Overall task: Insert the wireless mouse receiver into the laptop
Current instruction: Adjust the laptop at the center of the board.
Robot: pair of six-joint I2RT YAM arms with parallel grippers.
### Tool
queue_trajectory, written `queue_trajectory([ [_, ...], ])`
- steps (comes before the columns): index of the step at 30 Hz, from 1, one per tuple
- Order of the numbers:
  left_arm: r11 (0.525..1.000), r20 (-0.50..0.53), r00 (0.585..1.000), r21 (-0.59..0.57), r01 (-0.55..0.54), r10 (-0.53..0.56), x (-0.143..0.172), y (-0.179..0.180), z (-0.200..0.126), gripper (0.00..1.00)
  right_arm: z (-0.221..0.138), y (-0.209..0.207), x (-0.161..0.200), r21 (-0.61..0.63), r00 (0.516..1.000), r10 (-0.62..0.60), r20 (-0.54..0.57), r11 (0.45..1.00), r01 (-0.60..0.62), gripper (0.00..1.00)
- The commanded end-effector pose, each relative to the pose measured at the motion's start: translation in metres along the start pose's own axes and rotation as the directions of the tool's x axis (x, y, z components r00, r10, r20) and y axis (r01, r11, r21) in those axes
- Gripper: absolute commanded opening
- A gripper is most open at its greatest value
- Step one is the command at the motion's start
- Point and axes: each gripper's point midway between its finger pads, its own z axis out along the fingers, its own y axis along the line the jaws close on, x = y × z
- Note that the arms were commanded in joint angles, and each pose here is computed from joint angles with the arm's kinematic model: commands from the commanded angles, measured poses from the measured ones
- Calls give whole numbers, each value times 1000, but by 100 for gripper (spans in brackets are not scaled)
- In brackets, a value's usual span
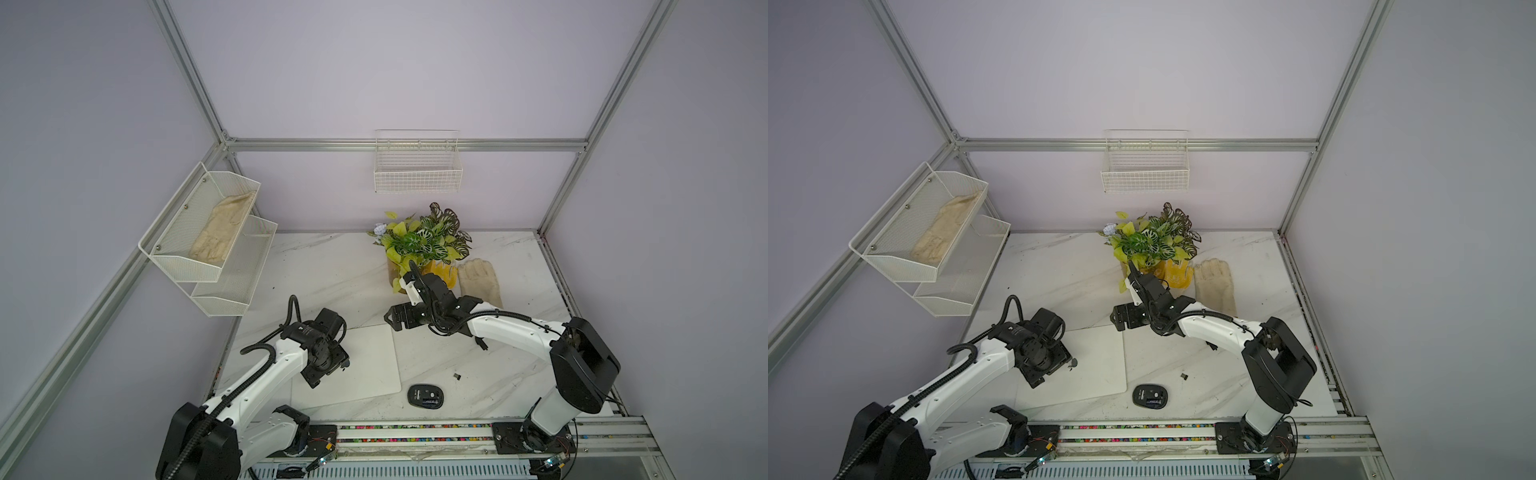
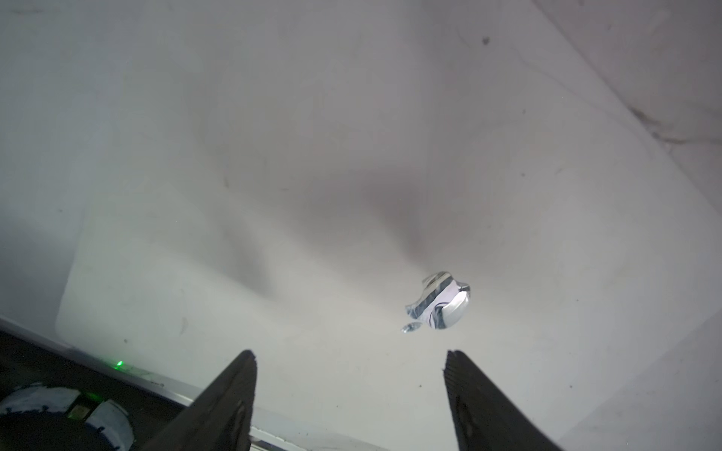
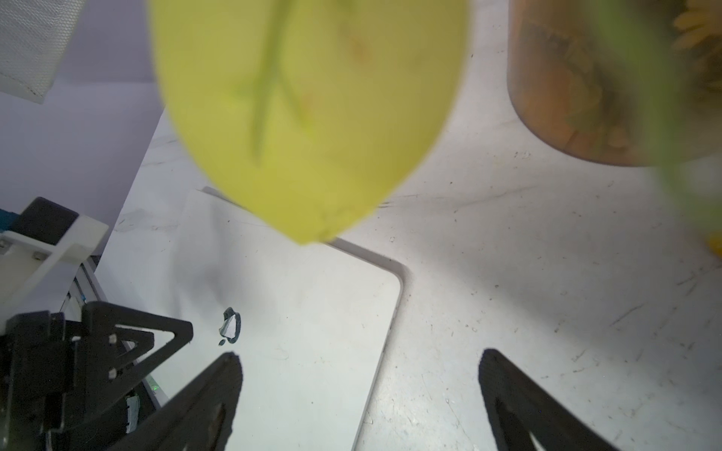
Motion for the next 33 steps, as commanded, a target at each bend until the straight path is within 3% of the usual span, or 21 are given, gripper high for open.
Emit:
queue_trajectory([
  [1, 957, -12, 959, 72, -280, 282, 16, -34, -3, 74, -1, -4, -12, -1, 1000, -4, 14, 1000, 4, 97],
  [3, 927, -28, 927, 55, -372, 374, 34, -38, -1, 74, -2, -6, -16, -2, 1000, 5, 21, 1000, -5, 97],
  [6, 908, -71, 905, 43, -417, 419, 61, -31, 5, 74, -4, -6, -22, -4, 1000, 10, 30, 1000, -10, 97],
  [12, 933, -164, 920, -1, -360, 355, 101, 7, 21, 60, -4, -8, -25, -4, 999, 14, 35, 1000, -14, 97],
  [17, 940, -192, 926, -32, -338, 326, 114, 26, 25, 60, -3, -8, -25, -9, 999, 14, 31, 1000, -14, 97],
  [20, 952, -179, 941, -58, -301, 287, 112, 36, 28, 61, -2, -8, -24, -12, 1000, 14, 27, 1000, -13, 97],
  [28, 968, 75, 975, -157, -195, 209, 62, 45, 27, 61, -4, -5, -21, -30, 1000, 14, 23, 999, -13, 97],
  [33, 971, 74, 980, -167, -172, 186, 50, 35, 41, 61, -8, -5, -21, -27, 999, 16, 27, 1000, -16, 97],
])
